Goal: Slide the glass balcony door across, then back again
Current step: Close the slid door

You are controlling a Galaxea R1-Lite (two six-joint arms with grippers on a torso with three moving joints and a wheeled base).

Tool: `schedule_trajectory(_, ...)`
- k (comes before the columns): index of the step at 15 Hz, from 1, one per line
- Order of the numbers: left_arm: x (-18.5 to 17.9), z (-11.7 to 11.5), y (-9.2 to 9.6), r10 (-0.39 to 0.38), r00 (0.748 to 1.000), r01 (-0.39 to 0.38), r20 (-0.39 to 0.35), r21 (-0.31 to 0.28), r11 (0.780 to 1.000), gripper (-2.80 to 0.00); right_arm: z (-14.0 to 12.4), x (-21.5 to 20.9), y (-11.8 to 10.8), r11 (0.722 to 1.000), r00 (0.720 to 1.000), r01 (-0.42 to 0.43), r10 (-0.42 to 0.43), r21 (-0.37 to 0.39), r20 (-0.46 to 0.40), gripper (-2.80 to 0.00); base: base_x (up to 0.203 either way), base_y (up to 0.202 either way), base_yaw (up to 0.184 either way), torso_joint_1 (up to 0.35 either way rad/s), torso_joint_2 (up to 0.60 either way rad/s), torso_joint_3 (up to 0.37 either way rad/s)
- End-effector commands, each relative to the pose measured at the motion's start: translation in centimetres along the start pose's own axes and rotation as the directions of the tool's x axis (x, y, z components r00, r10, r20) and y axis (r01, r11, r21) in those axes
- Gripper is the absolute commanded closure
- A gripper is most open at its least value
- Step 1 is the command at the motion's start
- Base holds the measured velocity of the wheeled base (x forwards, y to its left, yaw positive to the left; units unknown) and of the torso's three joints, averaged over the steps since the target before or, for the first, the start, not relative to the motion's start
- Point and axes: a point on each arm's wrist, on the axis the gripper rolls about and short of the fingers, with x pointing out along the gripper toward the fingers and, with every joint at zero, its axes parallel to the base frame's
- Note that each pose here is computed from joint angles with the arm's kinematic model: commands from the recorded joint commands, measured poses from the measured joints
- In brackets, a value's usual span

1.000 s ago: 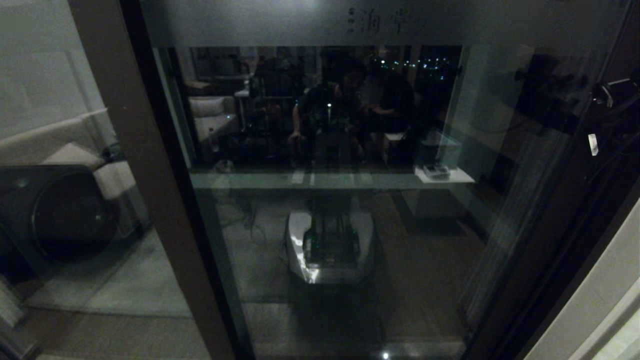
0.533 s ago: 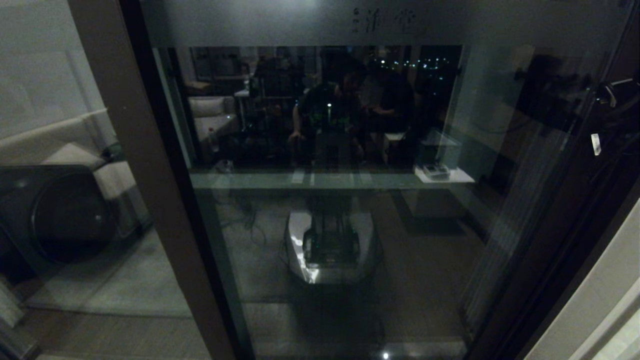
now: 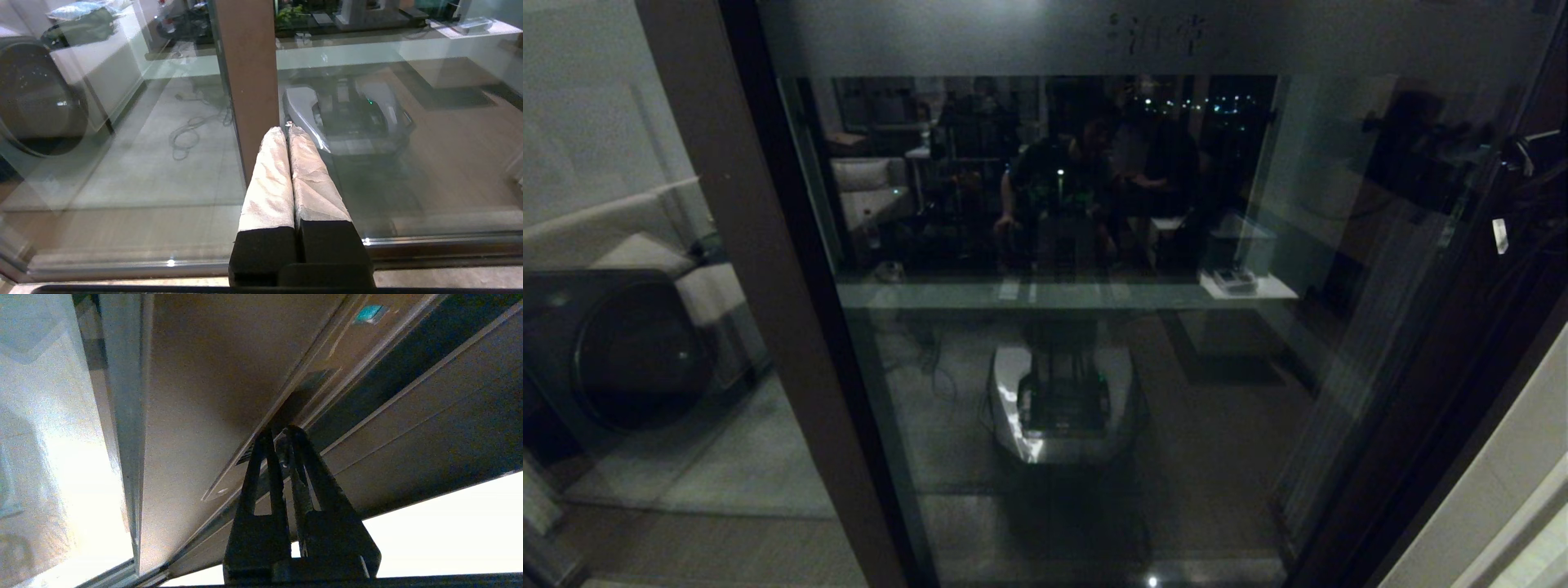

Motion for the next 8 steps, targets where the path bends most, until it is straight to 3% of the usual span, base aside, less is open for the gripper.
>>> schedule_trajectory(1, 0.01, -0.04, 0.00, 0.000, 1.000, 0.000, -0.001, 0.000, 1.000, 0.00, -0.17, 0.20, -0.08, 1.000, 1.000, 0.003, -0.003, -0.003, -0.006, 0.00, 0.000, 0.000, 0.000, 0.000, 0.00, 0.000)
schedule_trajectory(8, 0.01, -0.04, 0.00, 0.000, 1.000, 0.000, -0.001, 0.000, 1.000, 0.00, -0.22, 0.23, -0.20, 1.000, 1.000, 0.005, -0.006, -0.002, -0.007, 0.00, 0.000, 0.000, 0.000, 0.000, 0.00, 0.000)
